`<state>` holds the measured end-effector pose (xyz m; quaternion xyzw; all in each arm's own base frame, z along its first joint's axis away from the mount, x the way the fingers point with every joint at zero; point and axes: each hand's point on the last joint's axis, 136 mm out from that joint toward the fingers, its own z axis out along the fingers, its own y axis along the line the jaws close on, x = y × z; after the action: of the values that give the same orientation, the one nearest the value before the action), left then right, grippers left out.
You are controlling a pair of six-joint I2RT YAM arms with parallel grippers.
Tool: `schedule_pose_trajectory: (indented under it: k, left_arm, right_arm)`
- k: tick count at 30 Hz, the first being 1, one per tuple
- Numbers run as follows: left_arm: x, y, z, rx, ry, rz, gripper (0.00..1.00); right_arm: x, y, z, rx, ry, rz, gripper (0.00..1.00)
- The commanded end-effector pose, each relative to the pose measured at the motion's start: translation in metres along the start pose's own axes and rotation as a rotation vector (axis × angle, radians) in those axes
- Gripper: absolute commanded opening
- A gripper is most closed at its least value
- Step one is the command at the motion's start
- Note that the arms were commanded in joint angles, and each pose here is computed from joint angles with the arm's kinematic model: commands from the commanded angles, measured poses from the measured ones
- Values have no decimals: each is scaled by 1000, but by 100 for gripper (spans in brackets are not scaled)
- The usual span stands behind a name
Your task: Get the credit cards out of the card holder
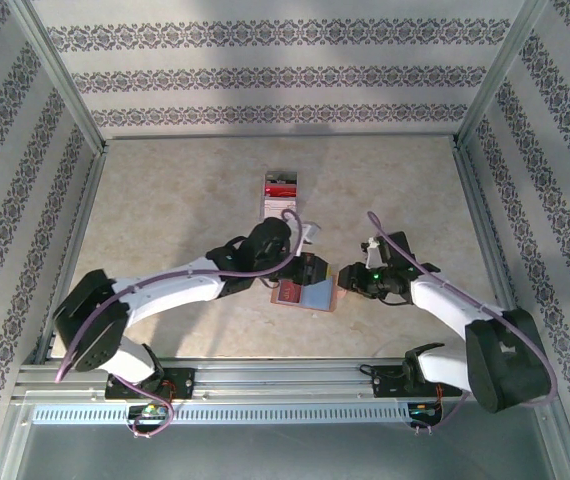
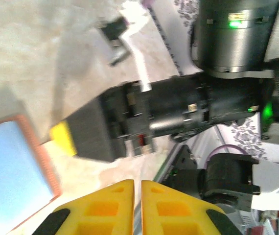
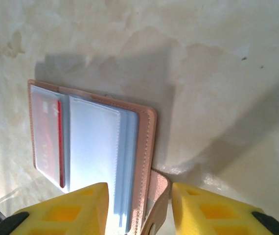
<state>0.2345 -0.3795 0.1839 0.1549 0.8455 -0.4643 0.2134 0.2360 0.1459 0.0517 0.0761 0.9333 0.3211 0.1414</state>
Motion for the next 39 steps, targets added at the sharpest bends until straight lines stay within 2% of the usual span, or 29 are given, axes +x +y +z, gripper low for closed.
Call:
schedule_pose_trajectory:
  k: [1,4,8,16,20,26,31,39]
  left_arm:
    - [10,54,-25,-196,-3,-33,13]
    - [14,82,-46,-273,-15,-78,13]
    - [20,105,-61,-293,-17,-145,13]
    - [31,116,-53,-228,31,-214,6]
    - [30,121,-44,-193,24,-273,0]
    - [33,128,-26,-173,74,-291,0]
    - [37,145,-15,-210,96,-293,0]
    - [38,159,-2,-191,103,-326,0]
  right_arm:
    - [-9,8,-18,7,-40,-8,42]
    - [-12,17,-31,-18,-74,-12,45]
    - [-16,38,-45,-97,-104,-3,46]
    - [-16,74,-54,-244,-94,42,44]
    - [-10,86,-45,-257,-70,28,44]
    - [1,94,-20,-213,-30,5,44]
    - [4,95,-1,-189,-2,7,43]
    - [12,93,26,-140,34,9,38]
